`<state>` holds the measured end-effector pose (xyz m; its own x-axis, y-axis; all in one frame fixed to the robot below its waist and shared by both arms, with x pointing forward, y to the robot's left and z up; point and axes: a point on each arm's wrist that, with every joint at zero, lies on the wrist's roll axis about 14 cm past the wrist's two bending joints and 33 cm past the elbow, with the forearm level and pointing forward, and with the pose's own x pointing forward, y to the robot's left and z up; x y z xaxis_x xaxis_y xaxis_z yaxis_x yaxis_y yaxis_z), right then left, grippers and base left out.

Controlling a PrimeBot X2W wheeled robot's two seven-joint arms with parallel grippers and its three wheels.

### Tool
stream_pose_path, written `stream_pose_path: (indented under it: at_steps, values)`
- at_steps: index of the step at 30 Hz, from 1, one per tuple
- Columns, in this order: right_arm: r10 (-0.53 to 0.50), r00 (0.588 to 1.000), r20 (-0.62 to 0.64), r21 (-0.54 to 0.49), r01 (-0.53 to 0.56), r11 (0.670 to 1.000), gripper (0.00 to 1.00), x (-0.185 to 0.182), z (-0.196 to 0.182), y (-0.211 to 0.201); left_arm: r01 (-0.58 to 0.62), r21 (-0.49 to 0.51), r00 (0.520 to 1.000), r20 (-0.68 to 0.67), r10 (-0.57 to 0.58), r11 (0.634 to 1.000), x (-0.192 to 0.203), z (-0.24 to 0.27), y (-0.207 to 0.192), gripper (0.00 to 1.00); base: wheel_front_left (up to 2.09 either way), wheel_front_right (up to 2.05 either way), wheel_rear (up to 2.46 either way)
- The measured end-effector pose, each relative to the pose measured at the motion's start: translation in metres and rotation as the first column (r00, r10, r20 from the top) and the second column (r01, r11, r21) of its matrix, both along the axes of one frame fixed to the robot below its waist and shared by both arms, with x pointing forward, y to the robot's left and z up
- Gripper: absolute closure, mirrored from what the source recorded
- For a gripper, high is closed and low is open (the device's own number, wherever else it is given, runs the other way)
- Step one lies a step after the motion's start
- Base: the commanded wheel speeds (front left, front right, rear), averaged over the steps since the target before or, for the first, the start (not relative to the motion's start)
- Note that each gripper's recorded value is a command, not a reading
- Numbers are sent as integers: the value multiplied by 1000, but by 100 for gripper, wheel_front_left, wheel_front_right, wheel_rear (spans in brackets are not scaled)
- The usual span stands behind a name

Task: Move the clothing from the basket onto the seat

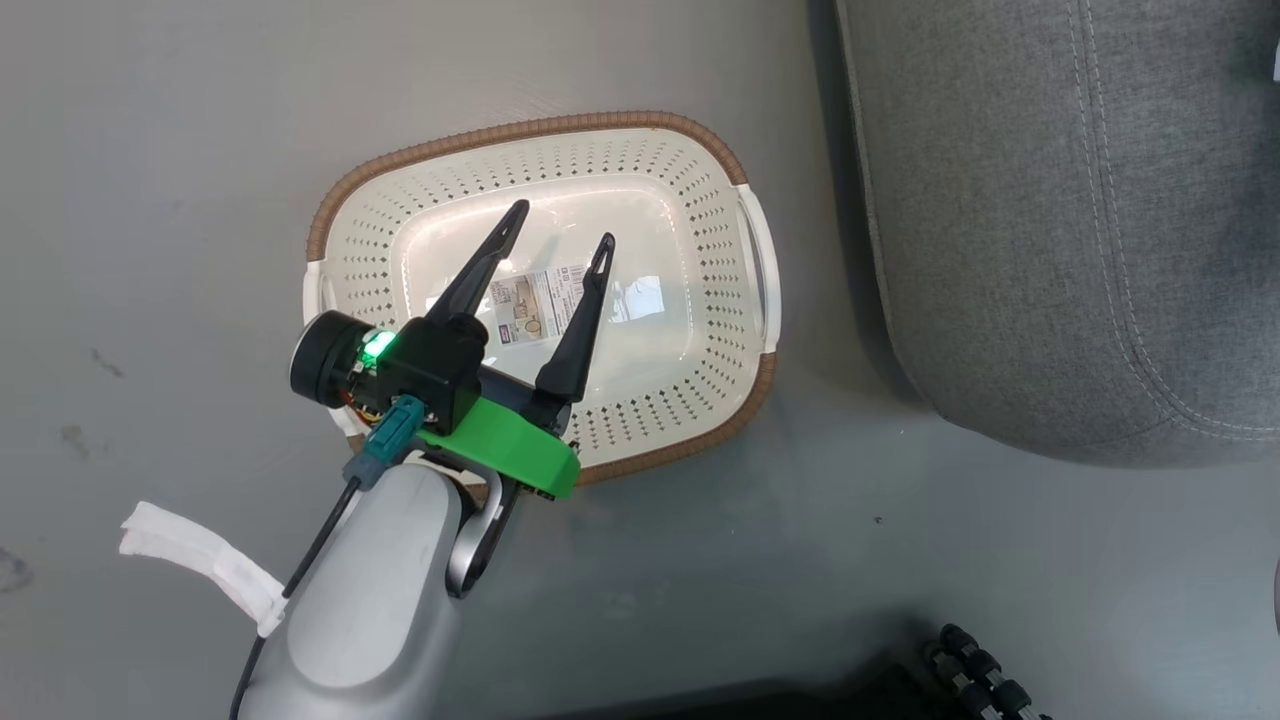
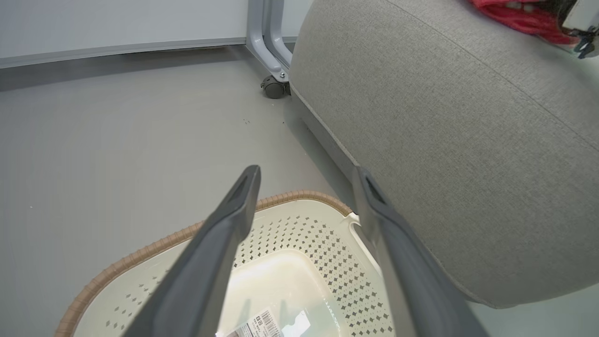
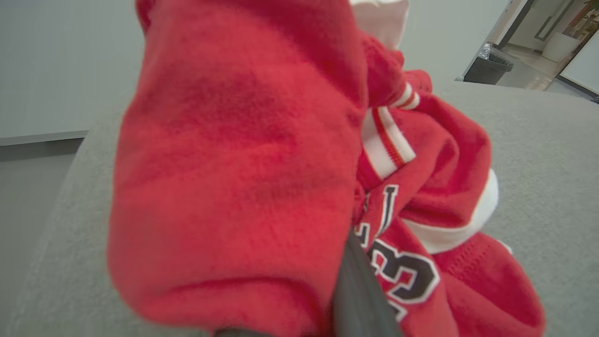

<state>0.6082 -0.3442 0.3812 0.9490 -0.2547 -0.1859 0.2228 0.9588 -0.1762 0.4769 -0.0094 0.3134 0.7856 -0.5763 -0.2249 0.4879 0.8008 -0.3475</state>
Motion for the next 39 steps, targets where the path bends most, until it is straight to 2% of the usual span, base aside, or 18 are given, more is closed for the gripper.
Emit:
stream_pose_path:
  at_steps: [6, 7, 8, 9, 15, 24, 31, 39]
  values:
    - [-11, 1000, -19, 8, 11, 1000, 100, -9, -2, -1, 16, 4, 1000, 6, -16, 1000, 0, 1, -3, 0, 0, 0, 0]
    - [-12, 1000, -14, 8, 12, 1000, 71, -10, 0, -1, 19, 4, 1000, 7, -19, 1000, -1, 2, -4, 0, 0, 0, 0]
    - [-14, 1000, -8, 9, 14, 1000, 4, -11, 3, -1, 21, 4, 1000, 9, -21, 1000, -1, 3, -5, 0, 0, 0, 0]
    - [-14, 1000, 2, 9, 14, 1000, 0, -11, 7, -1, 23, 3, 1000, 12, -23, 1000, -1, 5, -6, 0, 0, 0, 0]
    - [4, 998, 68, 9, -5, 1000, 0, -10, 37, 3, 29, 1, 999, 39, -29, 1000, -1, 19, -9, 0, 0, 0, 0]
    - [19, 996, 91, -3, -19, 1000, 0, -42, 71, 3, -24, 11, 999, 37, 24, 1000, -16, 38, 6, 0, 0, 0, 0]
    - [61, 983, 171, -47, -54, 997, 0, -76, 124, 6, -63, 23, 996, 65, 61, 998, -33, 63, 18, 0, 0, 0, 0]
    - [50, 946, 321, -78, -26, 997, 0, -127, 193, -9, -90, 1, 985, 149, 89, 996, -44, 106, 21, 0, 0, 0, 0]
